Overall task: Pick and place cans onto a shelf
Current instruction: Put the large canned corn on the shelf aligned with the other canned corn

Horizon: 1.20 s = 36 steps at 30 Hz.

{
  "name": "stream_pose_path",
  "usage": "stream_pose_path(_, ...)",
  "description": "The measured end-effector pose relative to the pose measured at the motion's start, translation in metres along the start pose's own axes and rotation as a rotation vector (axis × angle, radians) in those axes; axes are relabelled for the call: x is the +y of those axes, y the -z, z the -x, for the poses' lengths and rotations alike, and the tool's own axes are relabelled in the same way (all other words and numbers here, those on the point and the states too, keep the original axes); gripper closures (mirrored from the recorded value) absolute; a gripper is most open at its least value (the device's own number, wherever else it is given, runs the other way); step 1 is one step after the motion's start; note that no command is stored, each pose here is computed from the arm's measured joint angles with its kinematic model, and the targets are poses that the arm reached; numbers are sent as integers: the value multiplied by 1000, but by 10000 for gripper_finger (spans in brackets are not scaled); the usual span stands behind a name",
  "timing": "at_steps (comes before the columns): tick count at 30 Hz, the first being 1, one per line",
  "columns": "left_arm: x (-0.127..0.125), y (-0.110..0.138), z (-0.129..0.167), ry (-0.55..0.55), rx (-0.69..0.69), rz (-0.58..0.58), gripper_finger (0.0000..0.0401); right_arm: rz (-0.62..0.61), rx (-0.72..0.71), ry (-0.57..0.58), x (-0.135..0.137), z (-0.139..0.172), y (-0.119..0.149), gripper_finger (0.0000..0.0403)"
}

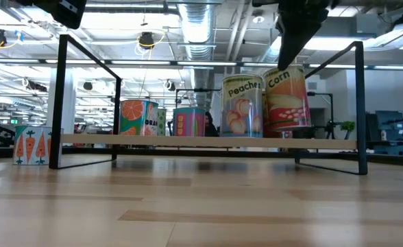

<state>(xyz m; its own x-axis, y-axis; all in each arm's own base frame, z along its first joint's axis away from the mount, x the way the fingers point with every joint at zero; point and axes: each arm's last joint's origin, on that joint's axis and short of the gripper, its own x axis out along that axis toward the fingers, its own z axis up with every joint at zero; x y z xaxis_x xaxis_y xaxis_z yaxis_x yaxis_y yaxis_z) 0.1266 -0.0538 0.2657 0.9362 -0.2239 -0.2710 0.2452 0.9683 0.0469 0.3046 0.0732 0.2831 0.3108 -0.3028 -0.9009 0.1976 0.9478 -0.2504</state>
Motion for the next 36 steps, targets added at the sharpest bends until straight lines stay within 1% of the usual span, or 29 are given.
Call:
stream_pose_path(9,0,0,0,0,-1,5,400,-89,15,-8,-3,-2,-1,396)
stream_pose_path(14,0,0,0,0,-2,6,400,-126,58,17,-2,-12,-2,398)
stream_pose_path(17,0,0,0,0,-2,7,400,-118,92,55,-1,-25,-4,396)
stream_pose_path(22,0,0,0,0,-4,7,400,-105,120,56,1,-31,-4,394)
stream_pose_path(29,0,0,0,0,-1,6,400,-106,106,36,-1,-24,-4,385)
stream_pose_path(36,0,0,0,0,-2,7,400,-79,65,3,1,-20,-5,391)
